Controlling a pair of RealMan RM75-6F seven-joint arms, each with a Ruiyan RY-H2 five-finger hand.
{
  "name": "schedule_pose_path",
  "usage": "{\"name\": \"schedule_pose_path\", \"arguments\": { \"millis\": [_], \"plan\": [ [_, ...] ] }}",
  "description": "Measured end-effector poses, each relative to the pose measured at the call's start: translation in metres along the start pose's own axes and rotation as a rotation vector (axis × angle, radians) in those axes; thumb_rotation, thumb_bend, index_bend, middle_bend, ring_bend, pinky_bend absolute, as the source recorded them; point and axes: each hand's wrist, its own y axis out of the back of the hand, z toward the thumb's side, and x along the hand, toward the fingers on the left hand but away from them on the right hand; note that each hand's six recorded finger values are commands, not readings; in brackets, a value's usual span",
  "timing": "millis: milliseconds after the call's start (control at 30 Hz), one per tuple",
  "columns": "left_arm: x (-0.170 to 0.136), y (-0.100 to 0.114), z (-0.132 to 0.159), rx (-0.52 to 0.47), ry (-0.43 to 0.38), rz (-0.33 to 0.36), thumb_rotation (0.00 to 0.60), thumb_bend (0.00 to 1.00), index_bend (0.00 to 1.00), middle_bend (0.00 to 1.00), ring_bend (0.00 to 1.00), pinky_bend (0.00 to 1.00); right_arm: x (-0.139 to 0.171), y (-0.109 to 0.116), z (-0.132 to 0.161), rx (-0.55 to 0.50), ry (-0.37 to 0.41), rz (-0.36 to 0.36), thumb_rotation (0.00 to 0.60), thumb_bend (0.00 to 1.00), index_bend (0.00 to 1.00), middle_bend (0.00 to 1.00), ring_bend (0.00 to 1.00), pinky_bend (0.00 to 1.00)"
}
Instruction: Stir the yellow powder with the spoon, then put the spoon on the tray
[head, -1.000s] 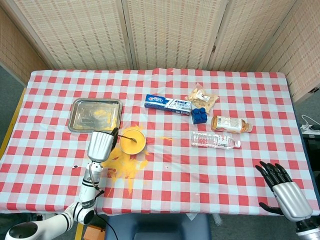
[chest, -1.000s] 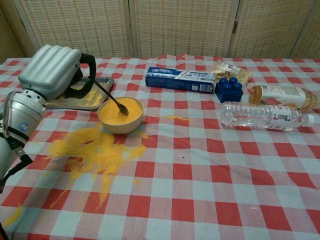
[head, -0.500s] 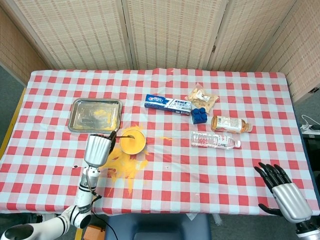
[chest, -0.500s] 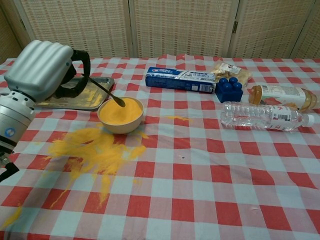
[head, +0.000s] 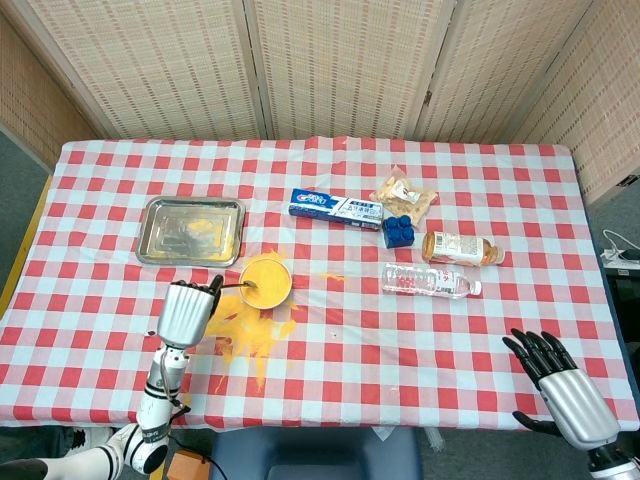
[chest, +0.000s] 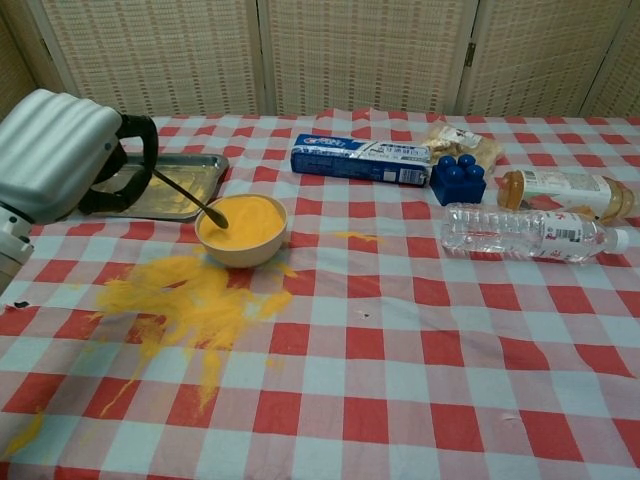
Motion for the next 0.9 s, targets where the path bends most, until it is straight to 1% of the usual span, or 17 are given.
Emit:
{"name": "schedule_pose_path", "arguments": {
  "millis": [333, 600, 900],
  "plan": [
    [0.004, -0.010, 0.004, 0.014, -0.012, -0.021, 0.600, 0.83, 0.84, 1.00, 1.00, 1.00, -0.002, 0.000, -0.003, -0.002, -0.012, 0.005, 0.600, 0.02, 0.00, 0.00, 0.00, 0.00],
    [0.014, -0.017, 0.001, 0.011, 0.002, -0.012, 0.600, 0.83, 0.84, 1.00, 1.00, 1.00, -0.004, -0.001, -0.005, -0.004, -0.019, 0.012, 0.600, 0.02, 0.00, 0.00, 0.00, 0.00],
    [0.025, -0.018, 0.010, -0.012, 0.002, 0.003, 0.600, 0.83, 0.84, 1.00, 1.00, 1.00, -0.004, 0.001, -0.007, -0.007, -0.028, 0.011, 0.600, 0.02, 0.00, 0.00, 0.00, 0.00]
  ]
}}
